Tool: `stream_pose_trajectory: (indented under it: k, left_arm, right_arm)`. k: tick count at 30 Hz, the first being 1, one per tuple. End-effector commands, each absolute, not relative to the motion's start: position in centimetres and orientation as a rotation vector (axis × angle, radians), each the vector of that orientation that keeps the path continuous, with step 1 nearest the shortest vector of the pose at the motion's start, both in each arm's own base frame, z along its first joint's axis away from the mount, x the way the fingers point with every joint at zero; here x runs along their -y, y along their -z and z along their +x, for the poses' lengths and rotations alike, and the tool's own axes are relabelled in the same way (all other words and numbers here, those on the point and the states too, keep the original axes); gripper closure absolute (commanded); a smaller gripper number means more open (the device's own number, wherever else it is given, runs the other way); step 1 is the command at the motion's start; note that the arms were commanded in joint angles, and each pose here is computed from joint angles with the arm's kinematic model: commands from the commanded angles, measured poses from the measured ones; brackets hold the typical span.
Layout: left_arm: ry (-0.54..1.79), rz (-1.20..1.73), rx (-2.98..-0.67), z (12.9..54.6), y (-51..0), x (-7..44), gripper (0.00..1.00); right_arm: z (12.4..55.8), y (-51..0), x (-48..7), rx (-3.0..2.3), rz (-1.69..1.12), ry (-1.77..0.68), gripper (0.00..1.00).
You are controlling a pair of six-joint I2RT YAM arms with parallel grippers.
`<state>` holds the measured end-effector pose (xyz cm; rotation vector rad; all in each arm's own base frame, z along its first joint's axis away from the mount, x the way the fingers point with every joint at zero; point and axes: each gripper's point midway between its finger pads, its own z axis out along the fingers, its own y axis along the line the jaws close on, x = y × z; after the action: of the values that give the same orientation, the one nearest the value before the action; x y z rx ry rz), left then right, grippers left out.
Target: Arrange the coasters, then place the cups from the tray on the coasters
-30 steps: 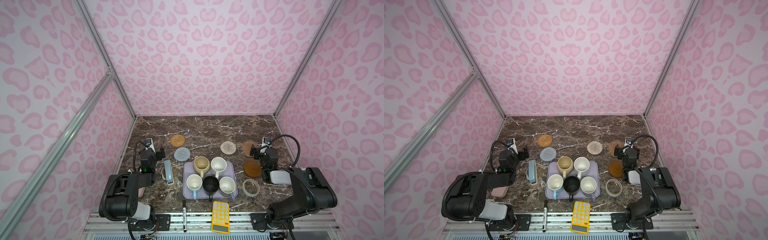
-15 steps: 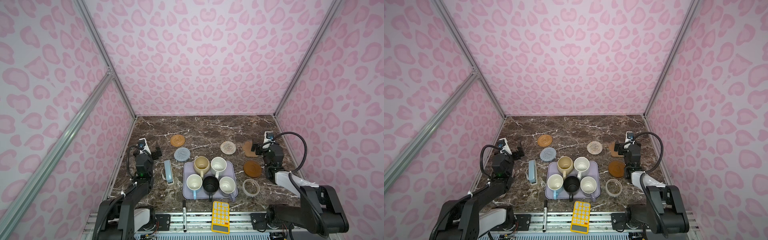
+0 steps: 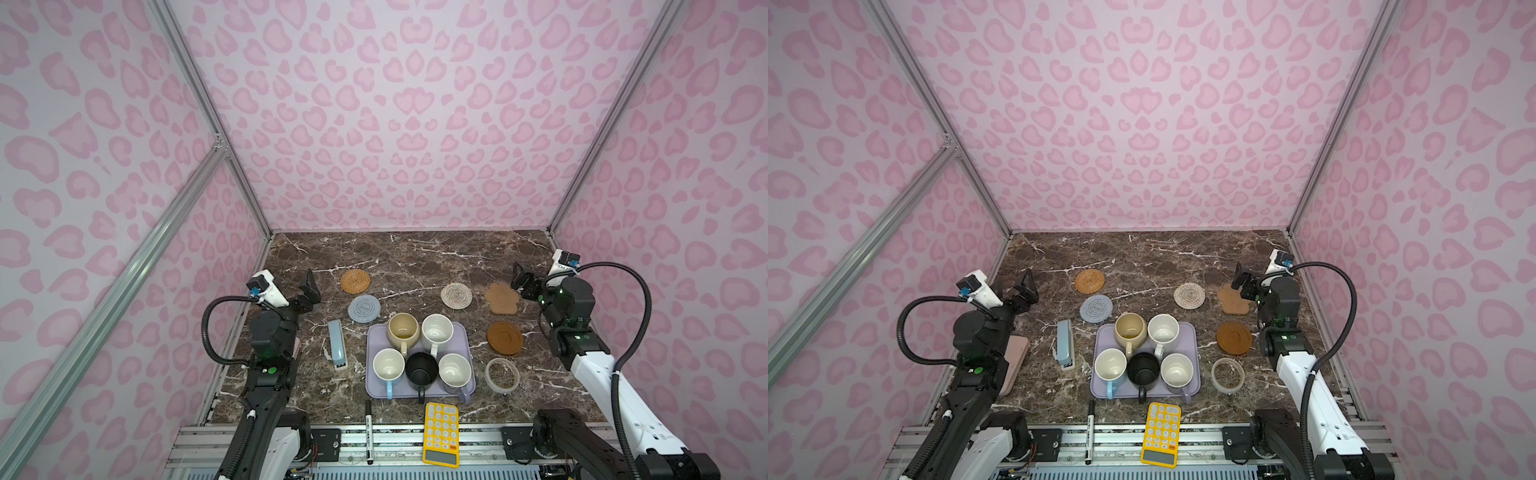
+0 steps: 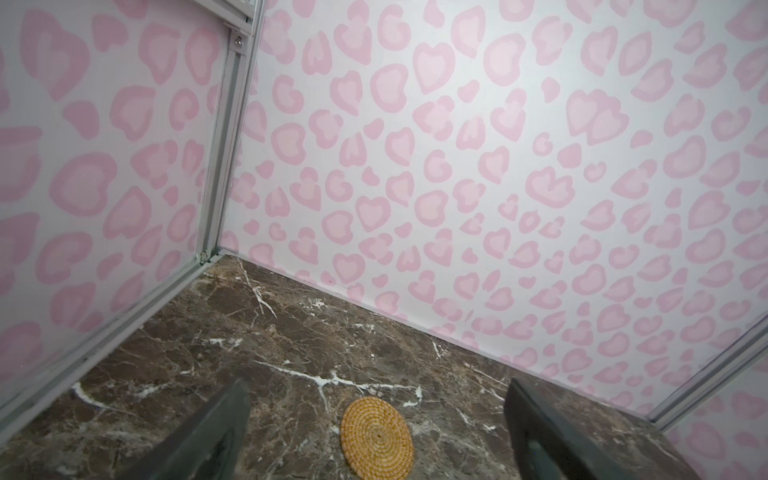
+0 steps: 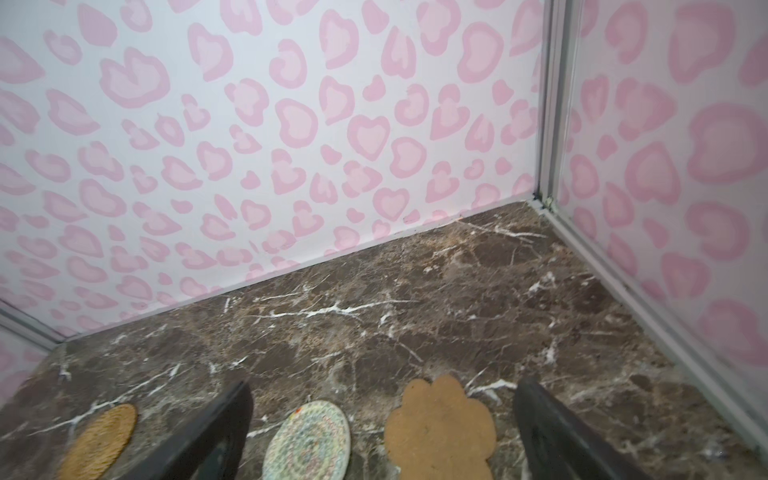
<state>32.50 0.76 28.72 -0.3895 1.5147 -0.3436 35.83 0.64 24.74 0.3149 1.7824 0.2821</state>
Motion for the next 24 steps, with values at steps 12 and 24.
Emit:
stream_pose_trajectory:
  k: [12,24]
  left_arm:
    - [0.346,-0.368,-2.15,38.3,-20.6,5.6,0.03]
    - [0.143,-0.335,-2.48,45.6,-11.9,8.0,0.04]
  right_arm:
    - [38.7,-22.0,-12.0,-2.019,0.003,-0.383,0.0]
    - [41.1,-20.0,-22.9,-2.148,-0.262,-0.496,0.0]
